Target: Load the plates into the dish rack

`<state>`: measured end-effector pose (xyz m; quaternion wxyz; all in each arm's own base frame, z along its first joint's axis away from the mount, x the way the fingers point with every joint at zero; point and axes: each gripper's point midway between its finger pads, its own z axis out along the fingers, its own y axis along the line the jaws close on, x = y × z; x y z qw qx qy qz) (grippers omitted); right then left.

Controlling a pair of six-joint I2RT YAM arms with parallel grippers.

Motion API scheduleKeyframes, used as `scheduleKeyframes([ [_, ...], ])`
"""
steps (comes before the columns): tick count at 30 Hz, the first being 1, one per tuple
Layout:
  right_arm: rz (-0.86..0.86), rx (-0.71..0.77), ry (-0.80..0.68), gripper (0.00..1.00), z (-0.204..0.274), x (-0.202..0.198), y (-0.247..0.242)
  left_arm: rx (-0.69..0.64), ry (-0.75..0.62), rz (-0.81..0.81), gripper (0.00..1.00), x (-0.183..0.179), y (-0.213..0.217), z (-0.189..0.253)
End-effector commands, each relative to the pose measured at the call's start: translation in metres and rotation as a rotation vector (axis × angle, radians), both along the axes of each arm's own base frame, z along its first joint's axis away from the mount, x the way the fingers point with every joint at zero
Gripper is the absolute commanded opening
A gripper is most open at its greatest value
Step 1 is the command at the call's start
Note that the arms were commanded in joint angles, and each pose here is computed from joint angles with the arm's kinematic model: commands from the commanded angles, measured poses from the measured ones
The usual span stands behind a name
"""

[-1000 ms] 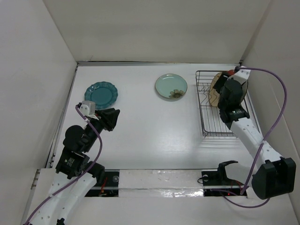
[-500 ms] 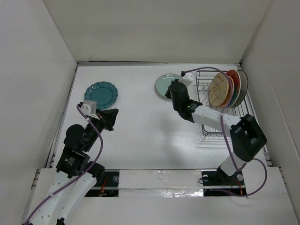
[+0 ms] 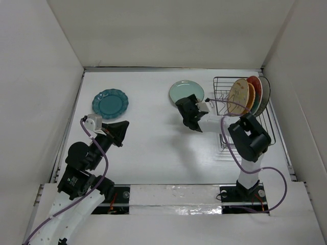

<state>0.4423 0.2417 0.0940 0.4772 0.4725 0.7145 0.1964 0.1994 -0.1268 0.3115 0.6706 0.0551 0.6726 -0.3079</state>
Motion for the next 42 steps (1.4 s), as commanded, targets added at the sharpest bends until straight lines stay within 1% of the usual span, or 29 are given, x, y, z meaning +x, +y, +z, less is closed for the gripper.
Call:
scheduleKeyframes([
  [1,-0.201,0.150,-0.021,0.88,-0.003,0.002,-0.018,-0.034,-0.051,0.007,0.02,-0.006,0.003,0.019],
  [6,-0.273,0.143,0.080,0.83,-0.033,-0.005,-0.023,-0.042,-0.062,-0.004,0.02,-0.012,0.003,0.023],
  [11,-0.302,0.176,0.123,0.80,-0.051,0.003,-0.028,-0.048,-0.067,-0.013,0.01,-0.015,0.002,0.024],
  [14,-0.315,0.163,0.139,0.74,-0.056,0.010,-0.029,-0.050,-0.069,-0.019,0.01,-0.017,0.002,0.024],
  [17,-0.309,0.172,0.154,0.69,-0.062,0.020,-0.031,-0.048,-0.069,-0.019,0.01,-0.018,0.002,0.024],
  [20,-0.302,0.197,0.165,0.60,-0.066,0.027,-0.027,-0.048,-0.066,-0.019,0.01,-0.018,0.002,0.024],
  [23,-0.297,0.205,0.171,0.55,-0.067,0.032,-0.026,-0.053,-0.064,0.011,0.01,-0.015,0.006,0.024],
  [24,-0.296,0.206,0.178,0.49,-0.069,0.034,-0.028,-0.050,-0.064,0.013,0.01,-0.014,0.006,0.024],
  [25,-0.290,0.207,0.180,0.47,-0.069,0.035,-0.027,-0.051,-0.063,0.013,0.01,-0.014,0.006,0.024],
  [26,-0.287,0.207,0.179,0.42,-0.069,0.035,-0.026,-0.052,-0.065,0.014,0.01,-0.015,0.007,0.024],
  [27,-0.277,0.205,0.177,0.32,-0.068,0.036,-0.025,-0.052,-0.063,0.014,0.01,-0.014,0.007,0.024],
  [29,-0.268,0.202,0.181,0.28,-0.069,0.035,-0.024,-0.050,-0.061,0.017,0.01,-0.014,0.007,0.023],
  [30,-0.260,0.196,0.177,0.23,-0.068,0.036,-0.024,-0.050,-0.060,0.019,0.01,-0.013,0.007,0.023],
  [32,-0.242,0.187,0.165,0.17,-0.063,0.033,-0.020,-0.049,-0.058,0.022,0.01,-0.012,0.007,0.022],
  [33,-0.221,0.170,0.168,0.12,-0.064,0.029,-0.016,-0.049,-0.058,0.023,0.01,-0.012,0.007,0.022],
  [36,-0.159,0.148,0.146,0.07,-0.056,0.024,-0.005,-0.049,-0.056,0.028,0.01,-0.012,0.008,0.022],
  [38,-0.099,0.121,0.139,0.06,-0.052,0.013,0.007,-0.047,-0.053,0.030,0.01,-0.011,0.008,0.021],
  [40,-0.013,0.058,0.140,0.06,-0.053,0.000,0.020,-0.048,-0.053,0.031,0.01,-0.011,0.008,0.021],
  [42,0.042,0.031,0.127,0.06,-0.047,-0.006,0.024,-0.048,-0.053,0.033,0.01,-0.011,0.008,0.021],
])
